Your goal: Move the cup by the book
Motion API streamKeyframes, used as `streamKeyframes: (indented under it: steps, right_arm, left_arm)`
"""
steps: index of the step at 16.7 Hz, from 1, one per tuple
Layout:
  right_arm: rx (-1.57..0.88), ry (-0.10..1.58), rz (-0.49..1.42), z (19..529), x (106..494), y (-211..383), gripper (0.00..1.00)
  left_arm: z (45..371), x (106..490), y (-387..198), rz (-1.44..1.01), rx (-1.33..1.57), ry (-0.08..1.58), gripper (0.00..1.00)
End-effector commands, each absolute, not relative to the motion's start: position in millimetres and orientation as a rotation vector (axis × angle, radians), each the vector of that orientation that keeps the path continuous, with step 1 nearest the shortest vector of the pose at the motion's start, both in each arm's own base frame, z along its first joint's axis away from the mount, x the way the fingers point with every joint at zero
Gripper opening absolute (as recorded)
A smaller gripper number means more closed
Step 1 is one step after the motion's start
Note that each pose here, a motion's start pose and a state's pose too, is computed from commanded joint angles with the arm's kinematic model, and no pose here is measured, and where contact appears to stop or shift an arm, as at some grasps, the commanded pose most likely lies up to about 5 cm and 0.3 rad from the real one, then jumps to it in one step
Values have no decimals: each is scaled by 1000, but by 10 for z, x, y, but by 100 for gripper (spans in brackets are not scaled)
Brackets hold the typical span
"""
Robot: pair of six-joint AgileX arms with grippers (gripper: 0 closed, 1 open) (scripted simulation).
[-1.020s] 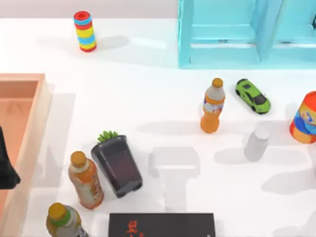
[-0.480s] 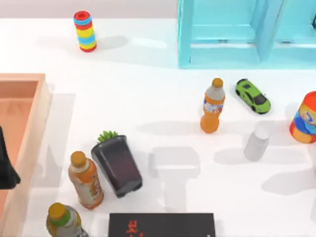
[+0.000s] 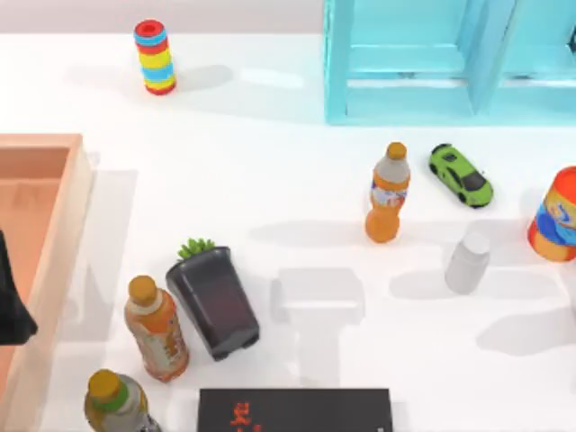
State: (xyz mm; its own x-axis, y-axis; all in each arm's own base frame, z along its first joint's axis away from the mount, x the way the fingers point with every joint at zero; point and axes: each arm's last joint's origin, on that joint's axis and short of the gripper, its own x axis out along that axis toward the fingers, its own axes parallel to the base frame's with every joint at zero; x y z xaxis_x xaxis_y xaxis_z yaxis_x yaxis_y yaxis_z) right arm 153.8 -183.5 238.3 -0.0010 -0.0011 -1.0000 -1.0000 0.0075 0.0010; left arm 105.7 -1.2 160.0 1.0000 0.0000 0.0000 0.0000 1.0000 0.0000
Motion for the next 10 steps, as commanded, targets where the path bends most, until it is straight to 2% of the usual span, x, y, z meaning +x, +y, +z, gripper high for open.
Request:
streamKeyframes:
  steps: [10]
  right_arm:
    - [-1207,1216,1197,1474,1548,-1861,100]
  left_arm:
    - [1600,1057,-12,0,0,0,100]
